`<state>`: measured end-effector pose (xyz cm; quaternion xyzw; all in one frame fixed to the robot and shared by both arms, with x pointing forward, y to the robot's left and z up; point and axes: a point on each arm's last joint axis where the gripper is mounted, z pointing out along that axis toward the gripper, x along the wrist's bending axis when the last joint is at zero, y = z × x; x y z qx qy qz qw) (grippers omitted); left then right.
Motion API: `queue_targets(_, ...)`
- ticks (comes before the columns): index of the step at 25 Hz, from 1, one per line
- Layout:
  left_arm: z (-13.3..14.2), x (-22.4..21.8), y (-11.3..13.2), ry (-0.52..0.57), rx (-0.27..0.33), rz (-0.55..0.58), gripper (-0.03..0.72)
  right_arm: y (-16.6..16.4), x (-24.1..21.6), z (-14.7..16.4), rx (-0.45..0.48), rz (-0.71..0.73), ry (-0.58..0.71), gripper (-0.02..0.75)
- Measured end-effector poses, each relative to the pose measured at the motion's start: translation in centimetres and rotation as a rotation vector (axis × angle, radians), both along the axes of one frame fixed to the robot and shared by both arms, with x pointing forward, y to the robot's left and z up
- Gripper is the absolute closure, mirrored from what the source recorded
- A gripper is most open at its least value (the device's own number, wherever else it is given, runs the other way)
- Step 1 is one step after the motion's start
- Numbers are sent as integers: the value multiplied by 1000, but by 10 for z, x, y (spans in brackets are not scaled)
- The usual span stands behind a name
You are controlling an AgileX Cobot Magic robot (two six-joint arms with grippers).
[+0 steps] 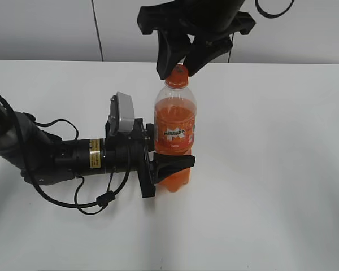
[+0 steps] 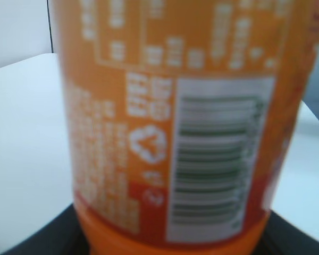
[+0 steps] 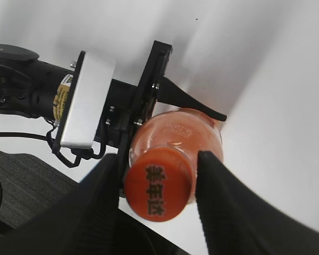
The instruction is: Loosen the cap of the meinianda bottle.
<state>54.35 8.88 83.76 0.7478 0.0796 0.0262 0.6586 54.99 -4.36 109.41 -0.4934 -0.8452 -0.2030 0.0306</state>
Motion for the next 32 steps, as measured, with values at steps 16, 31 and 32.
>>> queue_targets(16,0,0,0,0,0,0,305,0,0,1,-26,157,-65,458)
queue_targets(31,0,0,0,0,0,0,305,0,-1,2,-121,798,-328,467)
queue_targets(32,0,0,0,0,0,0,305,0,-1,2,-126,826,-340,467)
